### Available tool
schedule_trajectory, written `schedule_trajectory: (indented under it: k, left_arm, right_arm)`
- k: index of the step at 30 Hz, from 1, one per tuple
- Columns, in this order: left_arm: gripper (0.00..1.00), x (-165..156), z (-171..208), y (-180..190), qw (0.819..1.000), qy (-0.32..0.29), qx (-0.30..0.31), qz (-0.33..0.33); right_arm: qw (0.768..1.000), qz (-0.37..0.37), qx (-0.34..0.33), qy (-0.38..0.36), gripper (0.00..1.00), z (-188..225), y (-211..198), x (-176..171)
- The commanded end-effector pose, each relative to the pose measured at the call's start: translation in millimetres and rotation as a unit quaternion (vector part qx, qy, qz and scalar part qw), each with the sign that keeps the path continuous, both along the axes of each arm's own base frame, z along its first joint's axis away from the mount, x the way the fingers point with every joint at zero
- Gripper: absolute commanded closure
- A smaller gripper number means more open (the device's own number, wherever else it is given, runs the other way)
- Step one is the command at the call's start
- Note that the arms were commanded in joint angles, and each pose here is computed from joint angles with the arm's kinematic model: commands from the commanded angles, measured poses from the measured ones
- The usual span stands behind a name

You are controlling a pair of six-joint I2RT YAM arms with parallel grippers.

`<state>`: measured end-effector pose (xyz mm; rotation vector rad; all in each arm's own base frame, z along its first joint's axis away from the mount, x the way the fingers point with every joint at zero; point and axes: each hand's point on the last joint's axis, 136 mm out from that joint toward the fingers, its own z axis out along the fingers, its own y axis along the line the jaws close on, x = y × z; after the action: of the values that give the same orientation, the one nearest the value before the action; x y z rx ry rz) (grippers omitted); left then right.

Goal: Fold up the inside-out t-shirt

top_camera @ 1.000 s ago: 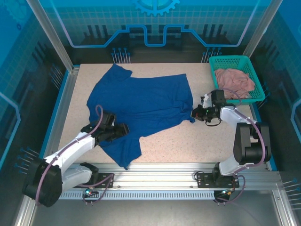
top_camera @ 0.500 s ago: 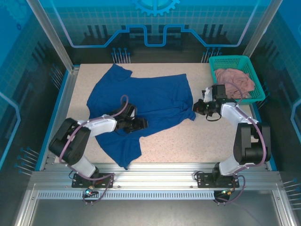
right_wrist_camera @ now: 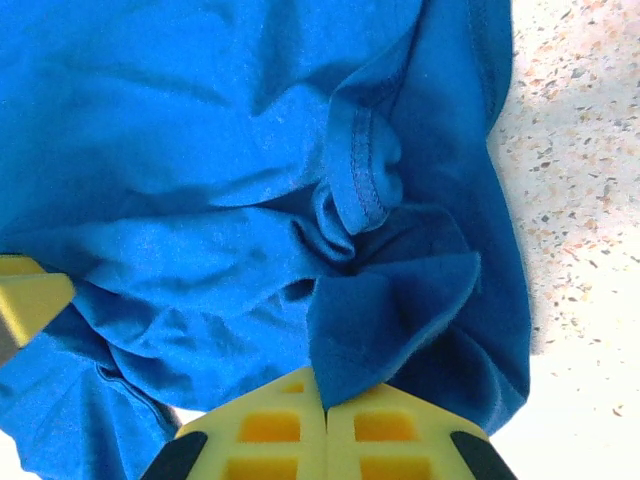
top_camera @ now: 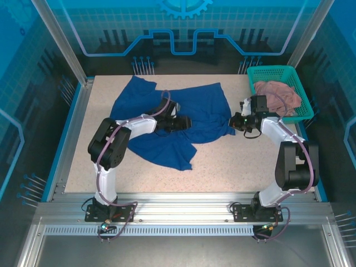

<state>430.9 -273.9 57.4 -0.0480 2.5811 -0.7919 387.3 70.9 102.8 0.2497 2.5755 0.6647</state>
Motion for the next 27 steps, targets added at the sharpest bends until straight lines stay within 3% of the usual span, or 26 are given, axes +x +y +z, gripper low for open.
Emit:
schedule_trajectory:
  k: [1,5,10,14,18,27]
  left_arm:
    - [0.24,-8,43,3,0.999,-0.046,0.007,-0.020]
    - [0.23,-58,60,12,0.996,-0.081,0.019,-0.038]
    - [0.31,-148,27,12,0.989,-0.066,0.085,-0.100]
    - [0.40,-196,9,1,0.979,-0.072,0.110,-0.159]
    - [0.46,-209,-1,-17,0.965,-0.088,0.128,-0.210]
    - [0.48,-200,-14,-35,0.952,-0.094,0.158,-0.243]
  right_arm:
    - [1.000,0.000,-0.011,-0.014,0.97,9,-3,4]
    - [1.000,0.003,-0.013,-0.012,0.97,6,-3,-2]
    - [1.000,0.008,-0.011,-0.009,0.97,4,-2,-5]
    - [1.000,0.013,-0.005,-0.010,0.97,5,1,-5]
    - [1.000,0.020,0.002,-0.008,0.97,4,5,-4]
    - [1.000,0.024,-0.004,0.001,0.97,-4,3,-9]
